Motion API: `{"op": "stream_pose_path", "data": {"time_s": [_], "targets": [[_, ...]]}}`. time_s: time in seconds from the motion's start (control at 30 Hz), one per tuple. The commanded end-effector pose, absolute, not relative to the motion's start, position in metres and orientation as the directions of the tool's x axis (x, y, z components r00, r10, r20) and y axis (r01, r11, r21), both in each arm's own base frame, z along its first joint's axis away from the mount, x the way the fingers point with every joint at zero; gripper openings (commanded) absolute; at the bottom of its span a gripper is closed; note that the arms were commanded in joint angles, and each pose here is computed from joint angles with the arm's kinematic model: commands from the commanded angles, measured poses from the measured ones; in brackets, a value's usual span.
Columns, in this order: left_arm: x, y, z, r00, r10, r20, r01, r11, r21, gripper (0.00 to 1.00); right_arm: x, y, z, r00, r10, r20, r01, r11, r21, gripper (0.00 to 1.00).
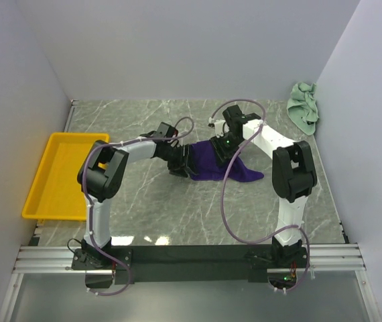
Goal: Roll the towels
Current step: Flatten the towel
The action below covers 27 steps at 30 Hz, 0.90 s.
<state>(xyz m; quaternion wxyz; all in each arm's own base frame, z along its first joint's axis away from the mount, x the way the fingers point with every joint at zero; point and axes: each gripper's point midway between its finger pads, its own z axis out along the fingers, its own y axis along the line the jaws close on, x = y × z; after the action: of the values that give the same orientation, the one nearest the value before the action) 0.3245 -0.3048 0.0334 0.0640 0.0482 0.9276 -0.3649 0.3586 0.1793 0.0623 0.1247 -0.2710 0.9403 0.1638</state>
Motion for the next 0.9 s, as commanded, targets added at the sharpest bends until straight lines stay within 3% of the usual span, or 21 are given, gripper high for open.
{"op": "stream_pose_path", "data": {"time_s": [0.0, 0.17, 0.27, 0.3, 0.33, 0.37, 0.4, 0.43, 0.6, 0.87], "targets": [[0.334, -0.298, 0.002, -0.991, 0.016, -0.129, 0.092, 0.792, -0.603, 0.61, 0.371, 0.187, 0.073, -0.809, -0.452, -0.375, -0.560, 0.788, 0.258, 0.54], [0.334, -0.301, -0.005, -0.994, 0.024, -0.107, 0.085, 0.791, -0.606, 0.58, 0.369, 0.186, 0.068, -0.818, -0.445, -0.365, -0.549, 0.792, 0.265, 0.51], [0.331, -0.300, -0.011, -0.994, 0.040, -0.102, 0.093, 0.801, -0.591, 0.44, 0.371, 0.185, 0.071, -0.829, -0.419, -0.369, -0.531, 0.798, 0.286, 0.36], [0.329, -0.297, -0.011, -0.994, 0.045, -0.097, 0.094, 0.808, -0.582, 0.31, 0.373, 0.183, 0.072, -0.834, -0.409, -0.371, -0.523, 0.801, 0.292, 0.30], [0.328, -0.294, -0.012, -0.993, 0.059, -0.104, 0.108, 0.814, -0.571, 0.25, 0.374, 0.182, 0.075, -0.838, -0.399, -0.371, -0.515, 0.802, 0.301, 0.25], [0.328, -0.290, -0.014, -0.992, 0.062, -0.110, 0.112, 0.825, -0.553, 0.18, 0.378, 0.176, 0.077, -0.849, -0.375, -0.372, -0.495, 0.811, 0.312, 0.11], [0.326, -0.285, -0.013, -0.992, 0.070, -0.107, 0.117, 0.831, -0.544, 0.04, 0.382, 0.173, 0.081, -0.852, -0.361, -0.379, -0.486, 0.814, 0.317, 0.04], [0.324, -0.282, -0.013, -0.990, 0.086, -0.113, 0.134, 0.834, -0.536, 0.01, 0.382, 0.168, 0.084, -0.859, -0.348, -0.375, -0.473, 0.820, 0.323, 0.00], [0.330, -0.245, 0.000, -0.989, 0.070, -0.134, 0.129, 0.854, -0.504, 0.00, 0.390, 0.136, 0.116, -0.874, -0.250, -0.417, -0.412, 0.837, 0.361, 0.00], [0.312, -0.186, 0.018, -0.982, 0.135, -0.133, 0.180, 0.884, -0.431, 0.00, 0.393, 0.088, 0.169, -0.846, -0.200, -0.495, -0.376, 0.881, 0.288, 0.00]]}}
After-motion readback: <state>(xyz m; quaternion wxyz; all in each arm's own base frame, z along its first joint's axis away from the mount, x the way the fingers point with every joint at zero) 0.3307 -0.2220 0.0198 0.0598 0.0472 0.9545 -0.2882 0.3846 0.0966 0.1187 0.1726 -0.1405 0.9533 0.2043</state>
